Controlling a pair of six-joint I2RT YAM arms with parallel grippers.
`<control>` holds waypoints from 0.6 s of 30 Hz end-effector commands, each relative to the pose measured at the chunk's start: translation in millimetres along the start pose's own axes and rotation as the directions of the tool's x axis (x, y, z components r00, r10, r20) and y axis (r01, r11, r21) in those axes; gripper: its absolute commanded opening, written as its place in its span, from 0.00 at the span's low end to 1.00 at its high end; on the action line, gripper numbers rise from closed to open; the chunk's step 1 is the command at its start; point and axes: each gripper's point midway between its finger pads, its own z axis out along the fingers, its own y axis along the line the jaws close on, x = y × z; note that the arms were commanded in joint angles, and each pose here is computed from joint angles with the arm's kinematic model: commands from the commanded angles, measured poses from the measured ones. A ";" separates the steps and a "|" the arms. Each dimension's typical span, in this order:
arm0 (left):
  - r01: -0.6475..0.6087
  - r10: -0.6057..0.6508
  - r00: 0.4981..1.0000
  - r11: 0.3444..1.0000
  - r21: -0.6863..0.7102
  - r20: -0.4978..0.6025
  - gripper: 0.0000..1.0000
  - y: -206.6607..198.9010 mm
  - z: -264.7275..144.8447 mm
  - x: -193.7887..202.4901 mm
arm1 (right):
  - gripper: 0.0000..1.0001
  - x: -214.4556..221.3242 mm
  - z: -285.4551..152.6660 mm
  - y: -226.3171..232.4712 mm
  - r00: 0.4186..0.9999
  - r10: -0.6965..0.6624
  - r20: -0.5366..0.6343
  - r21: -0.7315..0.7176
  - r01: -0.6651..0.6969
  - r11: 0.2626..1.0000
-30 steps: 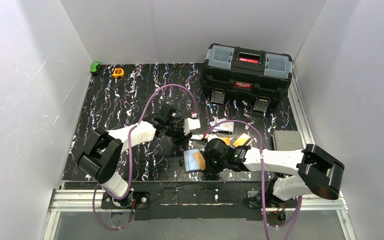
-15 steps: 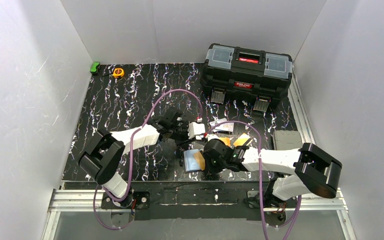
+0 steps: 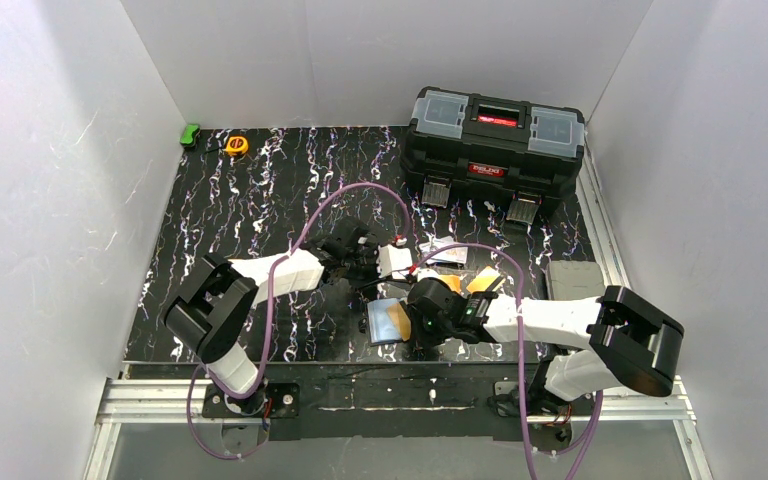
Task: Put the credit cards into the card holder
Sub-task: Insert the credit card into the card holder.
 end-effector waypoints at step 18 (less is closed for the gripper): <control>-0.019 0.019 1.000 0.974 0.225 0.001 0.26 -84.4 -7.9 -6.8 | 0.07 -52.2 3.0 29.2 0.965 -0.047 0.258 -0.077 0.069 0.995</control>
